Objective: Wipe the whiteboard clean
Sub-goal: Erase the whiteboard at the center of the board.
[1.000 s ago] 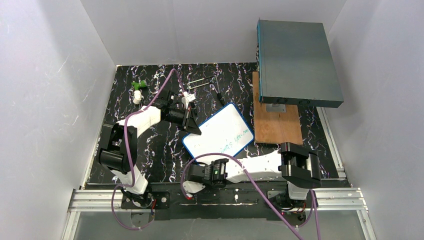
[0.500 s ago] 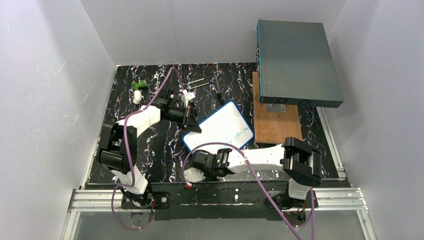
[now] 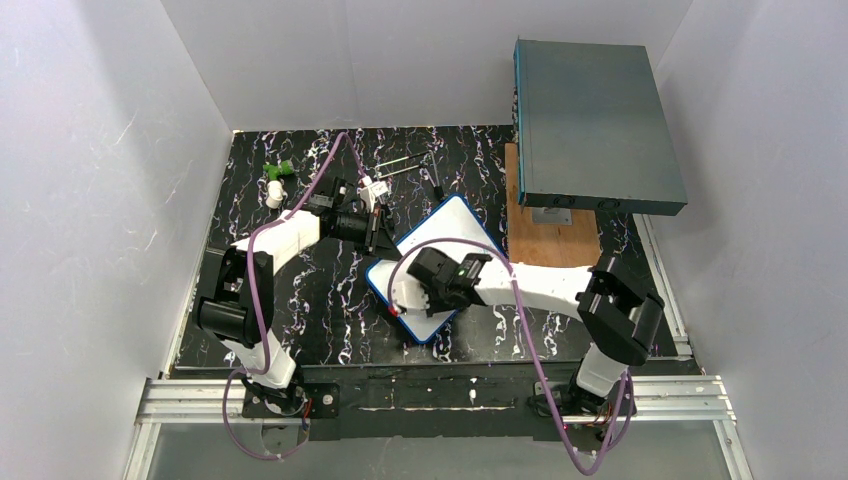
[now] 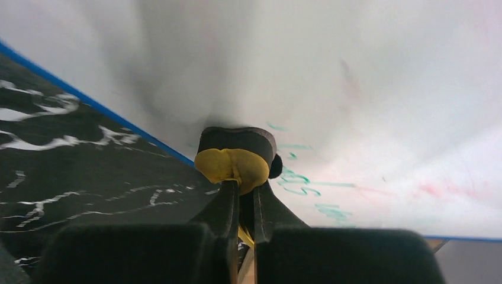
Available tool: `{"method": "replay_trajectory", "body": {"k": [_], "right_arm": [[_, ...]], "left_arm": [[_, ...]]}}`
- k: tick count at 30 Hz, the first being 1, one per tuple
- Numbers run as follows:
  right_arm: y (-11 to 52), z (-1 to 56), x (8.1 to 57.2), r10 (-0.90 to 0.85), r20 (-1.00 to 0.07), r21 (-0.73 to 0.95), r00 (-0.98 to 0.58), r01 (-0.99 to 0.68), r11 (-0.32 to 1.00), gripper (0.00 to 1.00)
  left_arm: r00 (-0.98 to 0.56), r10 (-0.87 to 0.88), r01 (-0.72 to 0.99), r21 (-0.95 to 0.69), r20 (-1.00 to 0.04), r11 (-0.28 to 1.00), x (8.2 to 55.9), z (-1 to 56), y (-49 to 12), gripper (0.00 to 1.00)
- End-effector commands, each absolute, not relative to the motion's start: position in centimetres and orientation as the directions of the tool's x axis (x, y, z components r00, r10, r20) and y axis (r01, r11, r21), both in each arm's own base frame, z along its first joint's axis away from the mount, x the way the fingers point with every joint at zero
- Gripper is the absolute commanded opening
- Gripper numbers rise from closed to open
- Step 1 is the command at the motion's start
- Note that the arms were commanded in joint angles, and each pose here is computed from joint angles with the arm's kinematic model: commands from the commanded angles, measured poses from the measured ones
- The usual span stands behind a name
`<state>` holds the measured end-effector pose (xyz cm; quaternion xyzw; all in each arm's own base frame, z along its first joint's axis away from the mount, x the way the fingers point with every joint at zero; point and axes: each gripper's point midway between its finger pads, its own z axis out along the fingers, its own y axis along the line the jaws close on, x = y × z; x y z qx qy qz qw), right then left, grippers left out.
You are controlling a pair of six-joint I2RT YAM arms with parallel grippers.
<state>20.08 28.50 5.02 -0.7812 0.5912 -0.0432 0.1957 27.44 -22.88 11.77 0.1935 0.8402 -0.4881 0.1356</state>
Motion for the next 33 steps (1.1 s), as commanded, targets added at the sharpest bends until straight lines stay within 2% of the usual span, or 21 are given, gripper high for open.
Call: {"method": "replay_trajectory", "body": {"k": [1,5,8,13,14,16,17,19,22,27,33], "right_arm": [[26.6,6.4,25.2,-0.972,-0.168,-0.477,0.163,-0.877,-0.065,0.01],[26.0,6.4,25.9,-0.975,-0.181,-0.47,0.129,-0.882,-0.03,0.01],[26.6,7.0,24.8,-0.959,-0.262,-0.394,0.11,-0.919,0.002,0.01],[28.6,10.8,21.0,-0.852,-0.522,-0.146,0.051,-0.989,0.03,0.01],[28.6,12.5,20.3,-0.793,-0.608,-0.048,-0.014,-0.997,0.054,0.01],[28.4,15.4,20.1,-0.651,-0.743,0.113,-0.157,-0.988,0.11,0.01],[28.6,15.5,19.5,-0.62,-0.764,0.147,-0.178,-0.984,0.101,0.01],[29.4,15.1,18.6,-0.601,-0.771,0.198,-0.211,-0.976,0.089,0.01],[31.4,12.9,17.2,-0.645,-0.737,0.19,-0.202,-0.978,0.088,0.01],[33.7,9.1,16.3,-0.726,-0.653,0.195,-0.218,-0.974,0.117,0.01],[35.2,8.4,15.7,-0.733,-0.631,0.245,-0.256,-0.961,0.125,0.01]], "left_arm": [[-0.895,0.246,0.445,-0.782,-0.373,0.436,25.3,11.4,-23.1,0.0],[-0.895,0.246,0.446,-0.777,-0.373,0.445,25.4,11.4,-23.0,0.0],[-0.891,0.239,0.454,-0.769,-0.386,0.45,25.3,11.8,-22.9,0.0],[-0.906,0.187,0.421,-0.761,-0.38,0.493,24.2,12.0,-22.3,0.0],[-0.909,0.148,0.405,-0.745,-0.389,0.53,23.6,12.1,-21.8,0.0],[-0.898,-0.021,0.335,-0.715,-0.439,0.614,22.6,12.9,-20.4,0.0],[-0.885,-0.125,0.265,-0.706,-0.449,0.657,21.9,12.0,-19.3,0.0],[-0.812,-0.276,0.201,-0.69,-0.514,0.695,22.1,12.3,-17.6,0.0],[-0.699,-0.43,0.138,-0.698,-0.572,0.703,22.0,12.6,-15.8,0.0],[-0.645,-0.481,0.107,-0.693,-0.594,0.713,21.9,12.1,-14.7,0.0],[-0.659,-0.465,0.113,-0.689,-0.592,0.716,21.5,11.2,-14.7,0.0]]}}
